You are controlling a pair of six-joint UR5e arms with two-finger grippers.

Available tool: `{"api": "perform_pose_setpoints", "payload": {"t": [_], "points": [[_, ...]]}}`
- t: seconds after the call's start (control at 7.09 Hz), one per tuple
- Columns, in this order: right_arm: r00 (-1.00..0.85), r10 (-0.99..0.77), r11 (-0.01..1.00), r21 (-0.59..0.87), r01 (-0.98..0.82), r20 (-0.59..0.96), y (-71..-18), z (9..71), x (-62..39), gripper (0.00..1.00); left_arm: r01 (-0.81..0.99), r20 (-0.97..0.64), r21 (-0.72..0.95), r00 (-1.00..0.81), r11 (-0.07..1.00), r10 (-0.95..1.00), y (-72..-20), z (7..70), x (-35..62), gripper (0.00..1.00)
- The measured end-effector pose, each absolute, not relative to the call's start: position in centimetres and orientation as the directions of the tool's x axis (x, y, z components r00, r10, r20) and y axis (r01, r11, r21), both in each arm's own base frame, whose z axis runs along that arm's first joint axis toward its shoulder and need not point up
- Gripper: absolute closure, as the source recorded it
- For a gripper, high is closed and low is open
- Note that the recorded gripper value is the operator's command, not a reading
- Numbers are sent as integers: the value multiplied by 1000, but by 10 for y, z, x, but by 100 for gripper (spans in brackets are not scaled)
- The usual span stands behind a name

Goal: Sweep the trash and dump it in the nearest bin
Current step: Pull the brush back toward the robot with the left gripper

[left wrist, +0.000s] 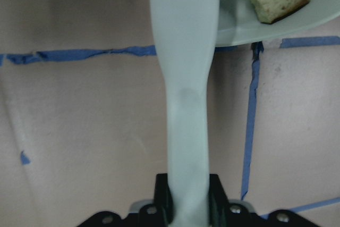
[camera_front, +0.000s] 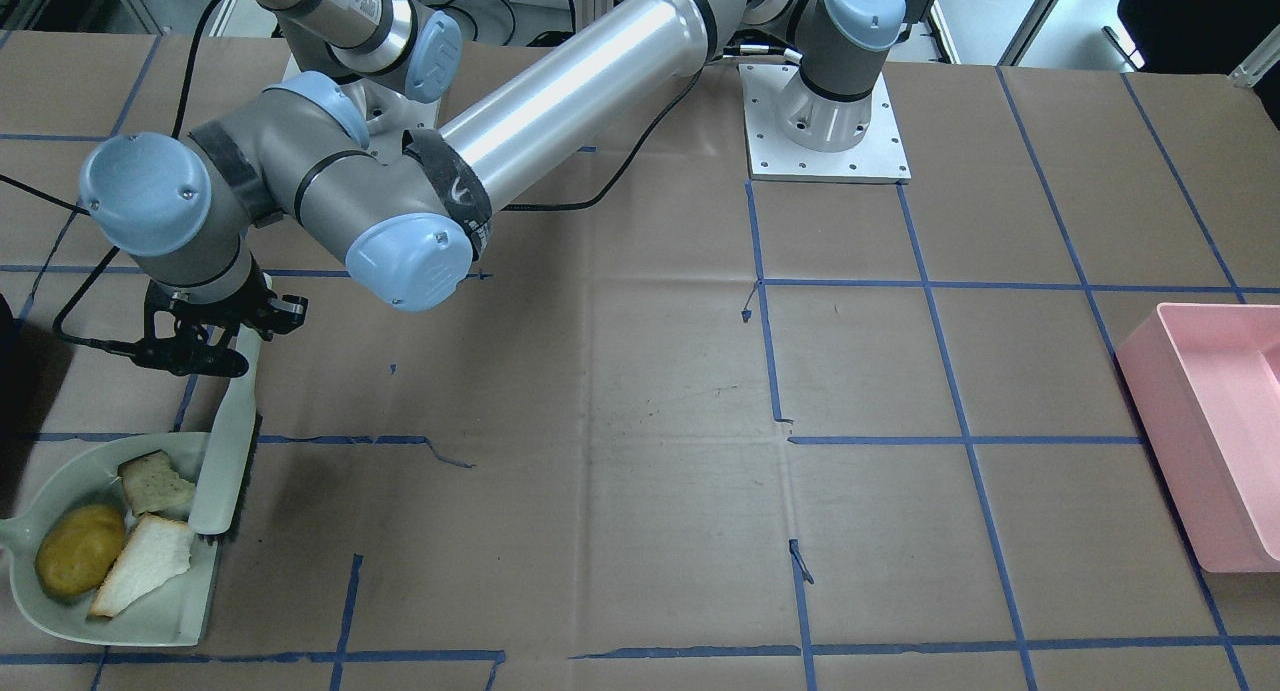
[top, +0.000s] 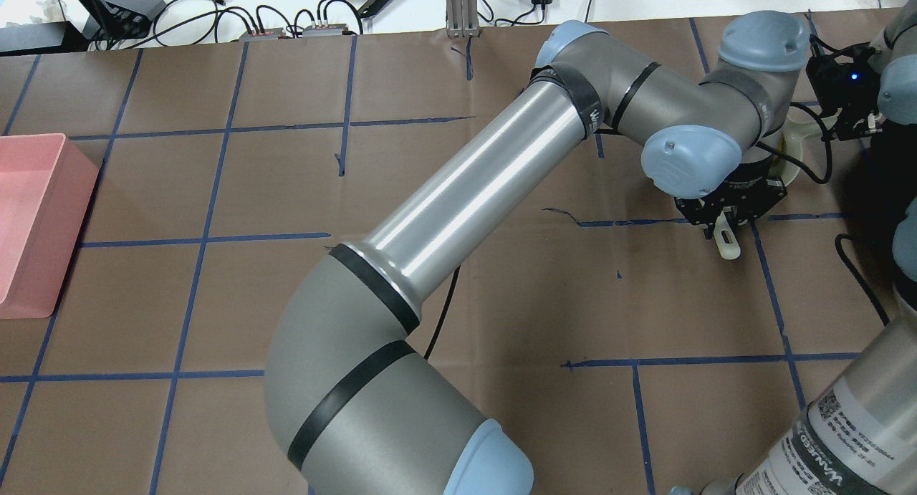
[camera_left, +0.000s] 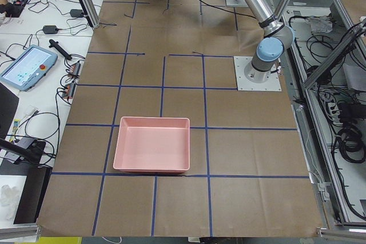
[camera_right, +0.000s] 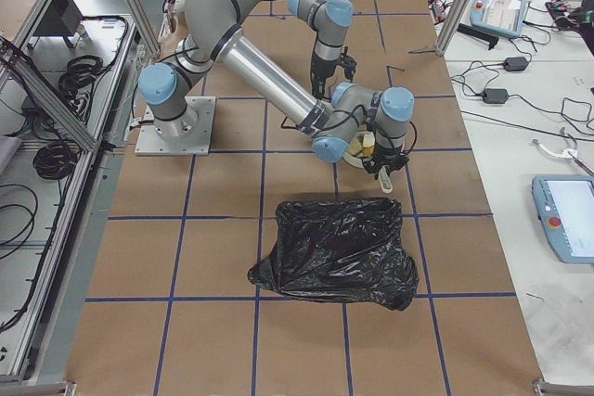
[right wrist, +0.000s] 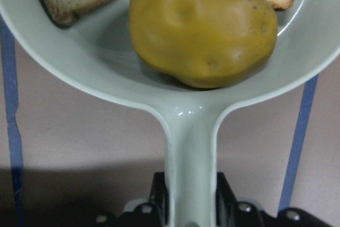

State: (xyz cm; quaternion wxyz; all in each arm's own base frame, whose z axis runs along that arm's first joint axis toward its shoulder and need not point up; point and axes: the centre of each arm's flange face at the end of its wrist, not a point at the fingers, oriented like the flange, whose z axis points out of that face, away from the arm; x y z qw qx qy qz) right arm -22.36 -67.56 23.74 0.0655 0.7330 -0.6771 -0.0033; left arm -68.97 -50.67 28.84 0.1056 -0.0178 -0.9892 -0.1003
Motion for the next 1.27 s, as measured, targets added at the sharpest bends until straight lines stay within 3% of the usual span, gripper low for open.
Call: {"api": "perform_pose_setpoints", "payload": {"t": [0.56,1.27], "points": [[59,-996,-53,84,-995,66,-678,240,-204,100,24,152,223,-988,975,-11,-497,342,-591,100],[52,-996,-46,88,-995,72,-677,255,-199,100,-3,45,184,-999,983,-11,-375,346,-470,100]]}}
